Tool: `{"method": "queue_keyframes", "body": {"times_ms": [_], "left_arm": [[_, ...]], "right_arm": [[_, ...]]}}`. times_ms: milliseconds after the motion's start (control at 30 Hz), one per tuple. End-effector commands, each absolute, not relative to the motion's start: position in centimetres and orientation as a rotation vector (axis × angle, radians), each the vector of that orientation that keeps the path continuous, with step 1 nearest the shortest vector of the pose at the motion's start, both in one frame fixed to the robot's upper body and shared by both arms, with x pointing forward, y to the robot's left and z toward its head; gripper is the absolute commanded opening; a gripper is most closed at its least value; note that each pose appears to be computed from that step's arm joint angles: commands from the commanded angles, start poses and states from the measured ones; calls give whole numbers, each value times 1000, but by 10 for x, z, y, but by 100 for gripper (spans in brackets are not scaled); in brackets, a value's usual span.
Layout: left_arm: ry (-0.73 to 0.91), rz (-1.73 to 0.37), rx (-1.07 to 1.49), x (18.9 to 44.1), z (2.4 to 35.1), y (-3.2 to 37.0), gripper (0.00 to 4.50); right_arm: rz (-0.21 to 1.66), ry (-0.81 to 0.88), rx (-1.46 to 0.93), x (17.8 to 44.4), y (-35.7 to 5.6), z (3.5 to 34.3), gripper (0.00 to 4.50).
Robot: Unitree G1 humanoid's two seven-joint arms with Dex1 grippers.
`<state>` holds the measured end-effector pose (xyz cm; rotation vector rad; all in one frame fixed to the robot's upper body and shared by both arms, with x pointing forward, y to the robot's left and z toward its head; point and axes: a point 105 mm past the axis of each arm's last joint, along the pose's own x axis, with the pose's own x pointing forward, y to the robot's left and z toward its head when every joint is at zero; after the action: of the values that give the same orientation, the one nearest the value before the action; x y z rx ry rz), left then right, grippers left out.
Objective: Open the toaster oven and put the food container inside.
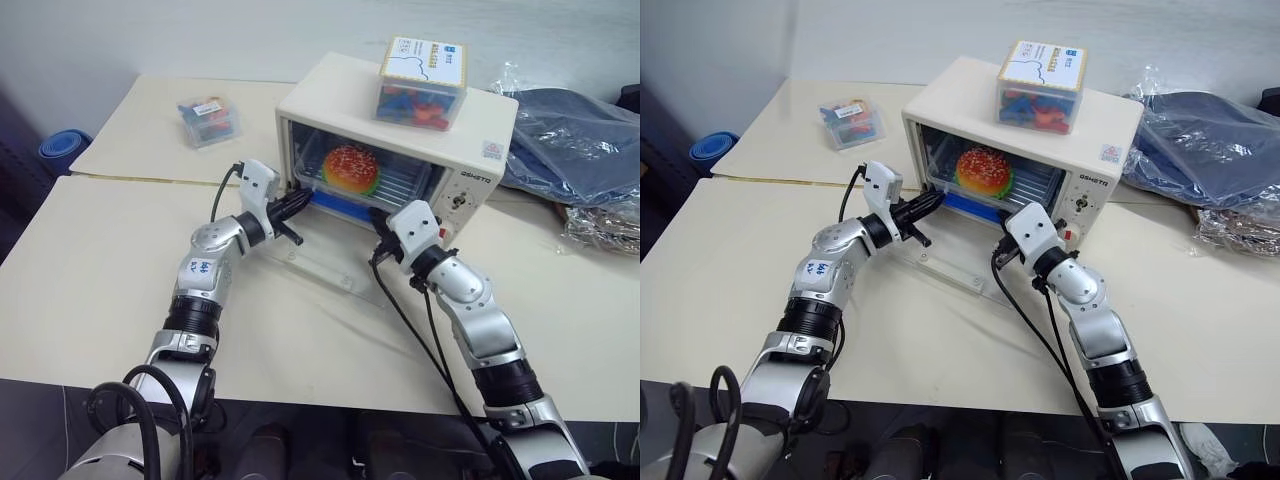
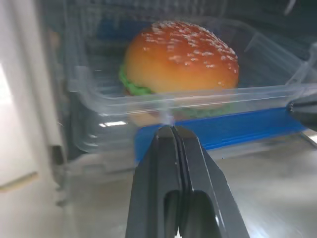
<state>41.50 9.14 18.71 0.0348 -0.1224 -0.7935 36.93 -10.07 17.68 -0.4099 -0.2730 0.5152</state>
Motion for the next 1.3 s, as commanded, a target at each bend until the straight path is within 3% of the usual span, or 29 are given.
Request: {"method": "queue_keyframes", "body": {"times_ms": [33, 67, 200, 333, 467, 567, 733, 833, 1167, 1300], "left_arm": [[-161, -812, 52, 407, 199, 106, 0], [-155, -818, 46, 403, 200, 114, 0], [-138, -924, 89, 371, 205, 145, 115], [-161, -1050, 267, 331, 210, 175, 236], [-175, -1279, 397, 286, 206, 194, 355], [-111, -1415, 350, 265, 208, 192, 449], [-74, -1521, 343, 253, 211, 182, 449], [-128, -1433, 294, 264, 215, 184, 449], [-328, -1001, 124, 286, 237, 209, 449], [-337, -908, 94, 284, 237, 221, 449]], "right_arm": [[595, -324, -338, 355, -95, 192, 6], [634, -328, -322, 347, -94, 194, 6], [751, -327, -316, 315, -107, 195, 0], [731, -230, -360, 305, -147, 182, 0], [763, -32, -467, 298, -185, 141, 0], [909, 5, -571, 288, -182, 118, 0], [1055, 53, -554, 281, -166, 90, 0], [1079, -17, -466, 285, -148, 92, 0], [951, -333, -367, 294, -132, 134, 0], [854, -534, -217, 297, -132, 176, 0]]}}
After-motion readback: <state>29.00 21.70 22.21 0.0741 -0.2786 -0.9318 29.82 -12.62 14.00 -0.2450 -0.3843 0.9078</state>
